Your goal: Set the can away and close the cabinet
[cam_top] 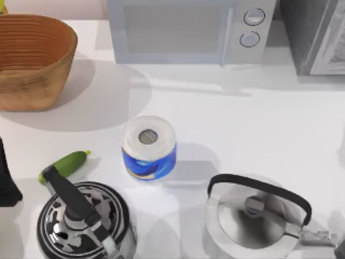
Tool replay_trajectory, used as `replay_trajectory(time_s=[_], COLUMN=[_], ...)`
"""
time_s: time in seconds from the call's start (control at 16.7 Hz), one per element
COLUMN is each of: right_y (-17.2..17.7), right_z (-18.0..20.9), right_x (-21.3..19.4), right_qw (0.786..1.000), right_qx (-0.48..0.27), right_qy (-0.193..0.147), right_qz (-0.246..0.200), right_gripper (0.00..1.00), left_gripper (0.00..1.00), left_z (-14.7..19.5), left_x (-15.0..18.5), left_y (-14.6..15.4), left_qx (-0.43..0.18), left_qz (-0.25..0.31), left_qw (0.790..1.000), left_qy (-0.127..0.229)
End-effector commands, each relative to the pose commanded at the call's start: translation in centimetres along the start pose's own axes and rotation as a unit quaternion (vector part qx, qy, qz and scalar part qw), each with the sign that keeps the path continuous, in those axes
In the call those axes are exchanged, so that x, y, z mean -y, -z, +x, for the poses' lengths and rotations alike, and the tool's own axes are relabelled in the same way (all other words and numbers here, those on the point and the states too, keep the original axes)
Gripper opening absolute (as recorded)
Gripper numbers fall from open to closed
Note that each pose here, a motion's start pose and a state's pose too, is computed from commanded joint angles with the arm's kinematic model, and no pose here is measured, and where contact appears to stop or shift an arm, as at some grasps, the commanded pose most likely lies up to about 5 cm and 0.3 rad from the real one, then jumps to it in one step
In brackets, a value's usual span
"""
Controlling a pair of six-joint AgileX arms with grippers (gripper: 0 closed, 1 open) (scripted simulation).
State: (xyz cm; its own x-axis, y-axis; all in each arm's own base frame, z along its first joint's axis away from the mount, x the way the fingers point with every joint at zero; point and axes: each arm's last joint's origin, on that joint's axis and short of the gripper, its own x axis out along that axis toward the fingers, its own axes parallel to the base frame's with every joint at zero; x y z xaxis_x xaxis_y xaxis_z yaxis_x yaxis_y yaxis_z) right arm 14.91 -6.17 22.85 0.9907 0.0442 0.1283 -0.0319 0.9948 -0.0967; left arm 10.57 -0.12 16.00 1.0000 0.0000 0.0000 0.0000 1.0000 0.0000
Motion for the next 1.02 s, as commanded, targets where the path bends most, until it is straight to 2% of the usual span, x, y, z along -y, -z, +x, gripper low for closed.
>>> replay_trajectory(time_s=[0.24, 0.54, 0.78, 1.02], right_y=[1.5, 5.6, 8.0, 8.1], right_z=[1.8, 0.1, -1.0, -1.0], right_x=[6.3, 12.4, 13.2, 13.2], right_qw=[1.000, 0.999, 0.996, 0.996], right_qx=[-0.012, -0.046, -0.067, -0.068], right_qy=[0.004, 0.024, 0.018, 0.017], right_qz=[-0.012, 0.014, 0.047, 0.048], right_gripper=[1.00, 1.00, 1.00, 1.00], left_gripper=[1.00, 1.00, 1.00, 1.00], left_z=[0.0, 0.0, 0.0, 0.0], left_x=[0.0, 0.0, 0.0, 0.0], left_y=[0.0, 0.0, 0.0, 0.0], left_qx=[0.000, 0.000, 0.000, 0.000], left_qz=[0.000, 0.000, 0.000, 0.000], left_qw=[1.000, 1.000, 1.000, 1.000], left_qy=[0.000, 0.000, 0.000, 0.000])
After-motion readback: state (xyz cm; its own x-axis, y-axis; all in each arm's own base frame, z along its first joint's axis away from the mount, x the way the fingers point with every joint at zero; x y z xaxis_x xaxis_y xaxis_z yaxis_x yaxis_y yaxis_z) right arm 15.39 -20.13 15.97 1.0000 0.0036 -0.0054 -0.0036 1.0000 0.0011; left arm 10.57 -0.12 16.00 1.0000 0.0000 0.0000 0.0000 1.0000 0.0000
